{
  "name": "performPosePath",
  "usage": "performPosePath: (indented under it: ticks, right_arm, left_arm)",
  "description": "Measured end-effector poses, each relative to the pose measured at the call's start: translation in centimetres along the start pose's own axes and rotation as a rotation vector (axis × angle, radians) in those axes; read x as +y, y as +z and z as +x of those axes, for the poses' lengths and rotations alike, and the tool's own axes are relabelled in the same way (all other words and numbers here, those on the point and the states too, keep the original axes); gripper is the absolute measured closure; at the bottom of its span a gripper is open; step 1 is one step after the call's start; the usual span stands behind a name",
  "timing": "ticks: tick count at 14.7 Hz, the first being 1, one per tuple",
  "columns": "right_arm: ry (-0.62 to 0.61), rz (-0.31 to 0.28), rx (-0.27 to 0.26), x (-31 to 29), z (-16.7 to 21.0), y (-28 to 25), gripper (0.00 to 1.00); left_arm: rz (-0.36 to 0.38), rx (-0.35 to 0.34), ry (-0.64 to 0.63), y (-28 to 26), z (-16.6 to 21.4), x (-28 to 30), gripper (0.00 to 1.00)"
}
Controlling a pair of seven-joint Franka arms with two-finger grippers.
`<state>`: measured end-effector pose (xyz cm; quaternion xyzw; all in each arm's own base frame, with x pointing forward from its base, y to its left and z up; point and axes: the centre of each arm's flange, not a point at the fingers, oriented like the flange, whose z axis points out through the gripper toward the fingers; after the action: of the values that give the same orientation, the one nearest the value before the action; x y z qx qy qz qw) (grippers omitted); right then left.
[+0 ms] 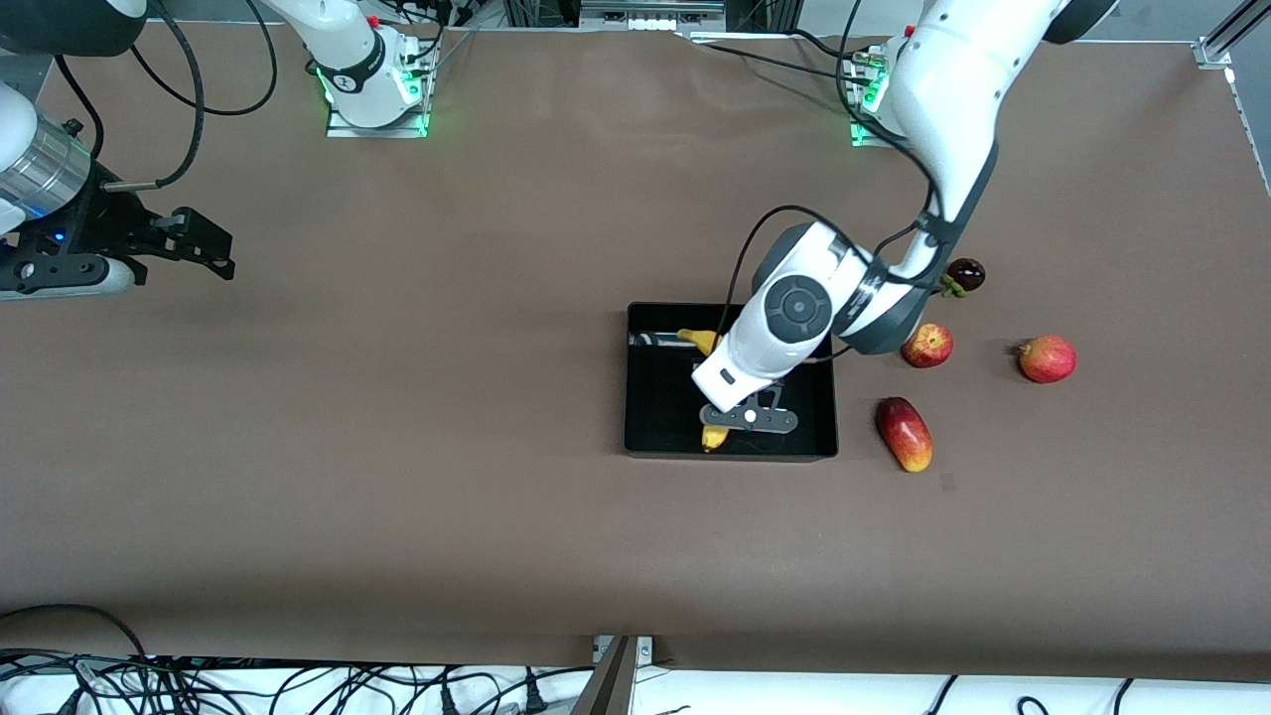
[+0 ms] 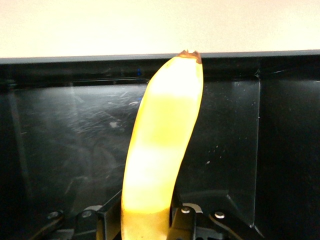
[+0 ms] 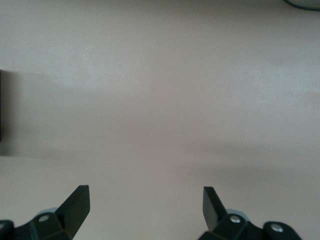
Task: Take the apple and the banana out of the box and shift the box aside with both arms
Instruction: 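Lift the banana out and lay it on the table near the apples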
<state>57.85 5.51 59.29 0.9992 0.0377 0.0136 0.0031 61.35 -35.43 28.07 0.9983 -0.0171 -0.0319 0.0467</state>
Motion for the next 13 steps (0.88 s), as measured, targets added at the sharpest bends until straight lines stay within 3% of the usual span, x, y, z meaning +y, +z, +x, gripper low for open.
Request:
performPosePath:
  ticks: [3, 6, 10, 13]
  right_arm:
    - [0.000, 0.000, 0.000, 0.0, 0.0, 0.0, 0.00]
    - [0.000, 0.000, 0.000, 0.0, 0.0, 0.0, 0.00]
    - [0.001, 0.000, 0.000, 0.0, 0.0, 0.0, 0.00]
    - [0.001, 0.000, 0.000, 0.0, 0.0, 0.0, 0.00]
  left_arm:
    - [0.044, -0.056, 0.014, -4.4, 0.4, -3.1, 0.64]
    - [0.077, -0.144, 0.139, -7.9, 1.8, -9.3, 0.64]
    - [0.195, -0.194, 0.408, -6.3, 4.6, -20.7, 0.64]
    - [0.189, -0.166, 0.543, -4.0, 6.8, -28.5, 0.64]
